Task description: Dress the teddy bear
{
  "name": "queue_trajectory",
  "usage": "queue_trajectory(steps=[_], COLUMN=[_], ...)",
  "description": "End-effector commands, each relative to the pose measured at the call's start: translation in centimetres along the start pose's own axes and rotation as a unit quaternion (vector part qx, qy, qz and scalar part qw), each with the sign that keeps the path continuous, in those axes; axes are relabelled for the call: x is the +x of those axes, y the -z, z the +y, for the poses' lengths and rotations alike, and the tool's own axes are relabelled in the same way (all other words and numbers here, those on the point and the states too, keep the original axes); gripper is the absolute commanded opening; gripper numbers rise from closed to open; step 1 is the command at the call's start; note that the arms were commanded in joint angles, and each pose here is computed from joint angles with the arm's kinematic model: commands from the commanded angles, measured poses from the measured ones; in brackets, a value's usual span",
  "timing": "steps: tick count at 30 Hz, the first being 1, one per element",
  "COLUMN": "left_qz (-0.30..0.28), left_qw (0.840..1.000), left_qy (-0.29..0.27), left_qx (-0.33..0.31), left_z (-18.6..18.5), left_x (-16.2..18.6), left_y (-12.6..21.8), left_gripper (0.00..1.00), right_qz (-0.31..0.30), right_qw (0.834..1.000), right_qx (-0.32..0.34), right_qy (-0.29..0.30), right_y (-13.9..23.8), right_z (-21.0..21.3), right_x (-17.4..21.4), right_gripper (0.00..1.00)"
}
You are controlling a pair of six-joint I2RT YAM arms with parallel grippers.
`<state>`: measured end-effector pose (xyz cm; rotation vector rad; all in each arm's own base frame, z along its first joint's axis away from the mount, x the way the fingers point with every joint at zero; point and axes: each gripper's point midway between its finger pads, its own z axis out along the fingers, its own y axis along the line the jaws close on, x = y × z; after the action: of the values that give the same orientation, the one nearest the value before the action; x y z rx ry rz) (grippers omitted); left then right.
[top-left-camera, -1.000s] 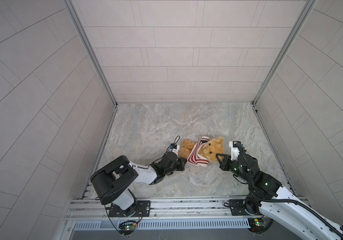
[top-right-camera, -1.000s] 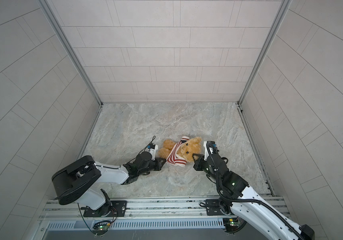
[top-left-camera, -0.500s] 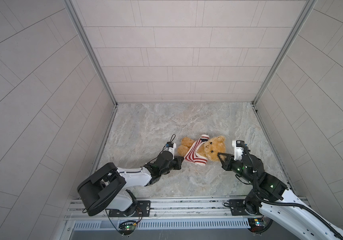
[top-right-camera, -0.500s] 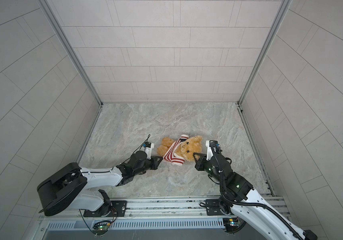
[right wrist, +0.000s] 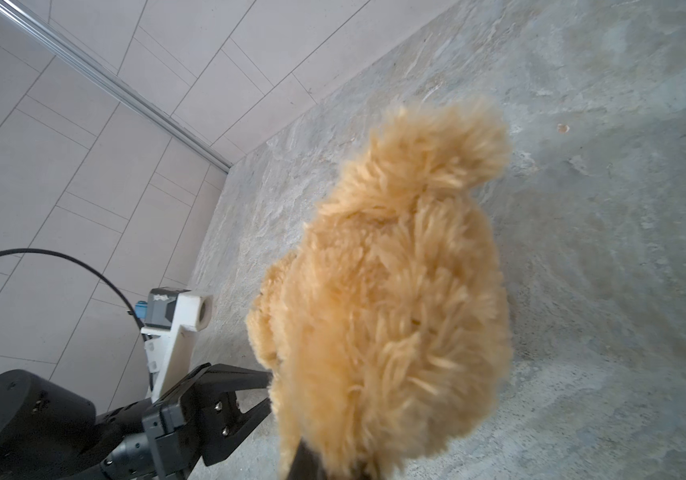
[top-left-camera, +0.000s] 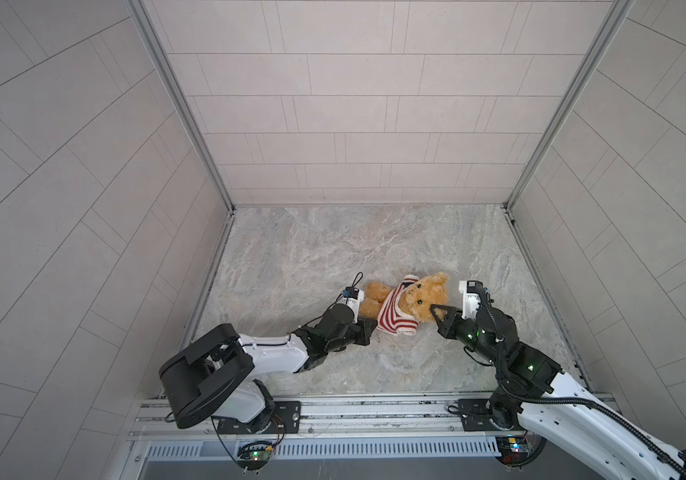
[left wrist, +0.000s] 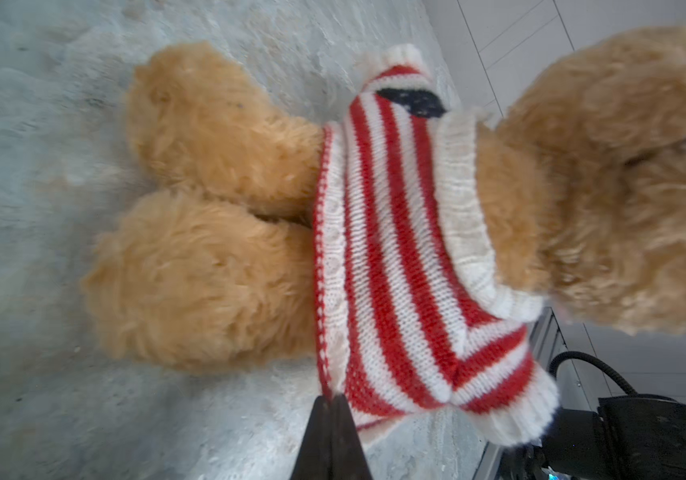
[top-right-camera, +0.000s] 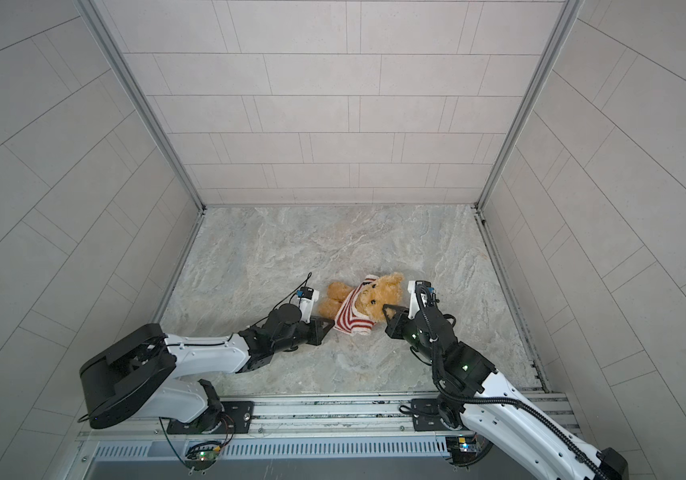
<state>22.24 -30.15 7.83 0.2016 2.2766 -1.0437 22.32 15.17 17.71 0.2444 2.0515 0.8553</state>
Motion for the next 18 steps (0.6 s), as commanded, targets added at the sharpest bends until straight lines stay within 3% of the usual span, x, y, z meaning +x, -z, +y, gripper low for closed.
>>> queue_trajectory(steps=[1,4,12,15,18], left_qz=[0.006,0.006,0.002,0.003,0.001], left_qw=[1.0,1.0,1.0,1.0,1.0], left_qy=[-0.002,0.0,0.003,0.013,0.021], left_qx=[-0.002,-0.007,0.002,0.005,0.02], left_z=[-0.4,-0.1,-1.8,-2.0,-2.5], left_x=[-0.1,0.0,2.0,2.5,2.4], left_y=[-0.3,-0.3,0.0,-0.7,-1.8], left_gripper=[0.0,0.05,0.48,0.52,0.49], right_qz=[-0.058,-0.055,-0.055,-0.053,-0.053], right_qw=[0.998,0.998,0.998,0.998,0.998], right_qx=[-0.016,-0.009,-0.01,-0.009,-0.01], right_qy=[-0.016,-0.017,-0.019,-0.02,-0.022], right_y=[0.4,0.2,0.3,0.2,0.2], right_z=[1.0,0.6,0.7,0.6,0.6], right_x=[-2.6,-2.3,-2.3,-2.2,-2.2], right_gripper=[0.0,0.0,0.0,0.0,0.0])
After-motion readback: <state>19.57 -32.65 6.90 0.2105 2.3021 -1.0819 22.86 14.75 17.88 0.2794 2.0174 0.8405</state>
